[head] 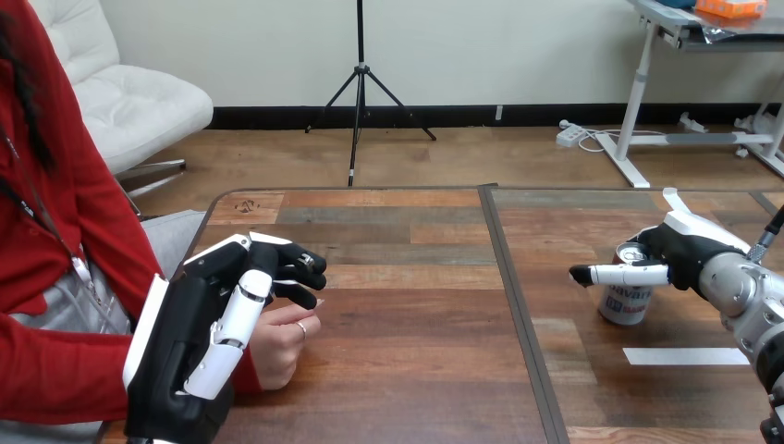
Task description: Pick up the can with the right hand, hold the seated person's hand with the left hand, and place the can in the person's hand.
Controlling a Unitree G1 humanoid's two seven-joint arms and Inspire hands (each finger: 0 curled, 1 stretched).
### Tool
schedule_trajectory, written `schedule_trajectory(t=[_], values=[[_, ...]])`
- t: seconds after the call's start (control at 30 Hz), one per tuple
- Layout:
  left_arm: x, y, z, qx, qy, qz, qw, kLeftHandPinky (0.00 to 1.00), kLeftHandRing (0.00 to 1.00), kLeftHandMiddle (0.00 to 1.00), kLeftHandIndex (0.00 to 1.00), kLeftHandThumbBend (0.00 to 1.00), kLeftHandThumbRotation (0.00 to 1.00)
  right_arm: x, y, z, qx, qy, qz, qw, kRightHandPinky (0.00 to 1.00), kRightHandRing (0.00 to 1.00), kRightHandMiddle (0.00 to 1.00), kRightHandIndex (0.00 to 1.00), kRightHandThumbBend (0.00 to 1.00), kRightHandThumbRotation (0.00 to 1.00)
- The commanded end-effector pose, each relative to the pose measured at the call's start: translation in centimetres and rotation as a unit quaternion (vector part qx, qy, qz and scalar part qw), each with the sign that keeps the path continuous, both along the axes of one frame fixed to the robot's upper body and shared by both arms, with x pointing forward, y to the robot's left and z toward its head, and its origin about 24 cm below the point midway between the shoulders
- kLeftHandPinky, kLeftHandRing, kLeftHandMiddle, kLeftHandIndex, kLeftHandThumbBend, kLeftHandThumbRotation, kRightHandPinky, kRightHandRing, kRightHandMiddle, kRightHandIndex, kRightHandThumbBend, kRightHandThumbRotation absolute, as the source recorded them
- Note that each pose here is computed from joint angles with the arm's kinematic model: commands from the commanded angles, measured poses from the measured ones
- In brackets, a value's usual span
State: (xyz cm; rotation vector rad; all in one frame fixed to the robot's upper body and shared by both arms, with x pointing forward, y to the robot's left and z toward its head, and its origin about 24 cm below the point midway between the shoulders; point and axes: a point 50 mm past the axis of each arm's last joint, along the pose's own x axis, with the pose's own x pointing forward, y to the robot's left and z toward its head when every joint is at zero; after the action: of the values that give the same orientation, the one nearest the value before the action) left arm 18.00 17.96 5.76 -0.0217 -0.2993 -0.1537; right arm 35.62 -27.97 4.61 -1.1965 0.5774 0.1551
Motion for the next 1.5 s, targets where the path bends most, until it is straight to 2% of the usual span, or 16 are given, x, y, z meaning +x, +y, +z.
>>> schedule_trajectory(t=[0.0, 0.33, 0.77, 1.03, 1.47], values=[[0.7, 0.0, 0.8, -0.007, -0.026, -0.001, 0.9996, 0.48, 0.56, 0.57, 0.49, 0.26, 0.68, 1.0, 0.0, 1.9, 0.001, -0.025, 0.001, 0.9997, 0.78, 0.87, 0.89, 0.85, 1.00, 0.71], [0.7, 0.1, 0.8, -0.005, -0.027, 0.001, 0.9996, 0.47, 0.55, 0.57, 0.49, 0.26, 0.67, 1.1, -0.1, 2.1, -0.002, -0.028, 0.001, 0.9996, 0.80, 0.90, 0.90, 0.85, 0.98, 0.66], [0.8, 0.1, 0.9, -0.010, -0.028, -0.003, 0.9995, 0.47, 0.54, 0.56, 0.49, 0.26, 0.66, 1.2, -0.2, 2.4, 0.001, -0.037, -0.001, 0.9993, 0.77, 0.85, 0.86, 0.83, 0.78, 0.69], [0.8, 0.1, 1.0, -0.011, -0.029, -0.005, 0.9995, 0.47, 0.54, 0.56, 0.49, 0.26, 0.65, 1.3, -0.2, 2.7, 0.007, -0.044, 0.001, 0.9990, 0.74, 0.82, 0.84, 0.82, 0.71, 0.67], [0.8, 0.1, 1.1, -0.012, -0.030, -0.006, 0.9995, 0.47, 0.54, 0.56, 0.49, 0.25, 0.65, 1.4, -0.4, 3.1, 0.013, -0.055, -0.002, 0.9984, 0.66, 0.74, 0.79, 0.78, 0.62, 0.50]])
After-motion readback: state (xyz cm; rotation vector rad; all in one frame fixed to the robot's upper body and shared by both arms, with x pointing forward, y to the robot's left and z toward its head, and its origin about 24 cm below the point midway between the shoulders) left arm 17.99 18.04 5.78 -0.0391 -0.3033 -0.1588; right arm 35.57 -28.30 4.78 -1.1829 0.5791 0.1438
